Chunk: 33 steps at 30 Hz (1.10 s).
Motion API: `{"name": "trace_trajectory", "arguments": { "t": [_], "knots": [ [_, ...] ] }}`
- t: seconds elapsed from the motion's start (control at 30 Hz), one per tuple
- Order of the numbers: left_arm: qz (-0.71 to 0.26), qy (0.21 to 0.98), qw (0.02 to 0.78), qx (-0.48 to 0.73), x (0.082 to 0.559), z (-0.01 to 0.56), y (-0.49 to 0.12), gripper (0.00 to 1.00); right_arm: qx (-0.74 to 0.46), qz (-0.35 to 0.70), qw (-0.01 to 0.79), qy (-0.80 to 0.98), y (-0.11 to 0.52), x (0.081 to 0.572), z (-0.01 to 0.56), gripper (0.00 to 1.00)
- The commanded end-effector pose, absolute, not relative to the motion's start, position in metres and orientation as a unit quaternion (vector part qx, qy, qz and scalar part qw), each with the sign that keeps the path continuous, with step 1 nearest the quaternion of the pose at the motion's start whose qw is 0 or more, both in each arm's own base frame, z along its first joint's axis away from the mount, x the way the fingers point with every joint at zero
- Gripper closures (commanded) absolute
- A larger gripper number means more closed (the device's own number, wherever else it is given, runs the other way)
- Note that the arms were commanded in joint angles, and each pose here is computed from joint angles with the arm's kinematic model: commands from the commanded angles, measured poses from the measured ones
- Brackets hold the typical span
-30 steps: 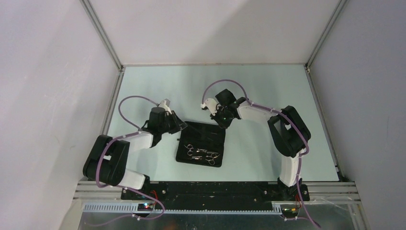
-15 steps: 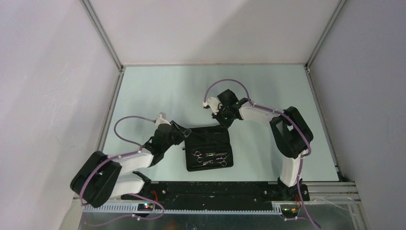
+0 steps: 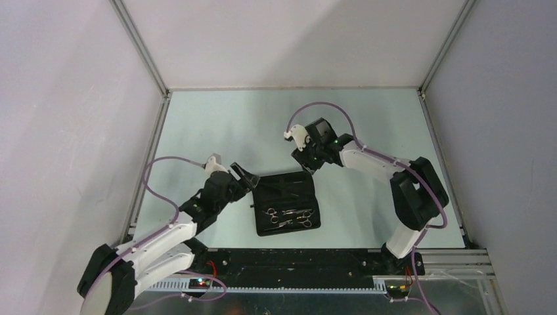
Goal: Sort the hair-cutting tools
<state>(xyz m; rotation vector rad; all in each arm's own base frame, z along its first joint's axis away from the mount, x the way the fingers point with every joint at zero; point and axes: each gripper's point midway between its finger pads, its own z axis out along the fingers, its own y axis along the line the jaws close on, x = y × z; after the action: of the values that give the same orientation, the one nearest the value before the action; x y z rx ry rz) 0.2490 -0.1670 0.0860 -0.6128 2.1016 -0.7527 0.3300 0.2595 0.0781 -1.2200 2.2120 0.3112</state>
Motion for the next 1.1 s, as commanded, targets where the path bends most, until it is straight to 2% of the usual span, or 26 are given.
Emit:
{"name": "trace_trajectory", "arguments": {
  "t": [0.0, 0.23, 0.53, 0.63, 0.9, 0.97, 1.07],
  "knots": [
    [-0.225, 0.862, 0.409, -0.199, 0.244, 0.089, -0.15, 0.22, -0.452, 0.103, 0.319, 0.826, 0.257, 0.321, 0.109, 0.49],
    [-0.217, 0.9, 0.351, -0.142, 0.236, 0.065, -0.166, 0.32, -0.502, 0.092, 0.285, 0.811, 0.265, 0.275, 0.096, 0.49],
    [-0.215, 0.927, 0.287, -0.108, 0.236, 0.039, -0.187, 0.34, -0.555, 0.084, 0.233, 0.794, 0.277, 0.235, 0.066, 0.55],
    [-0.211, 0.933, 0.27, -0.106, 0.235, 0.031, -0.191, 0.39, -0.566, 0.074, 0.22, 0.791, 0.279, 0.231, 0.054, 0.55],
    [-0.201, 0.942, 0.246, -0.107, 0.236, 0.018, -0.191, 0.63, -0.574, 0.068, 0.2, 0.791, 0.28, 0.229, 0.037, 0.57],
    [-0.199, 0.943, 0.244, -0.109, 0.236, 0.016, -0.19, 0.73, -0.574, 0.066, 0.196, 0.792, 0.279, 0.229, 0.033, 0.57],
    [-0.197, 0.944, 0.242, -0.111, 0.235, 0.014, -0.188, 0.84, -0.567, 0.056, 0.188, 0.8, 0.273, 0.233, 0.026, 0.59]
  ]
}}
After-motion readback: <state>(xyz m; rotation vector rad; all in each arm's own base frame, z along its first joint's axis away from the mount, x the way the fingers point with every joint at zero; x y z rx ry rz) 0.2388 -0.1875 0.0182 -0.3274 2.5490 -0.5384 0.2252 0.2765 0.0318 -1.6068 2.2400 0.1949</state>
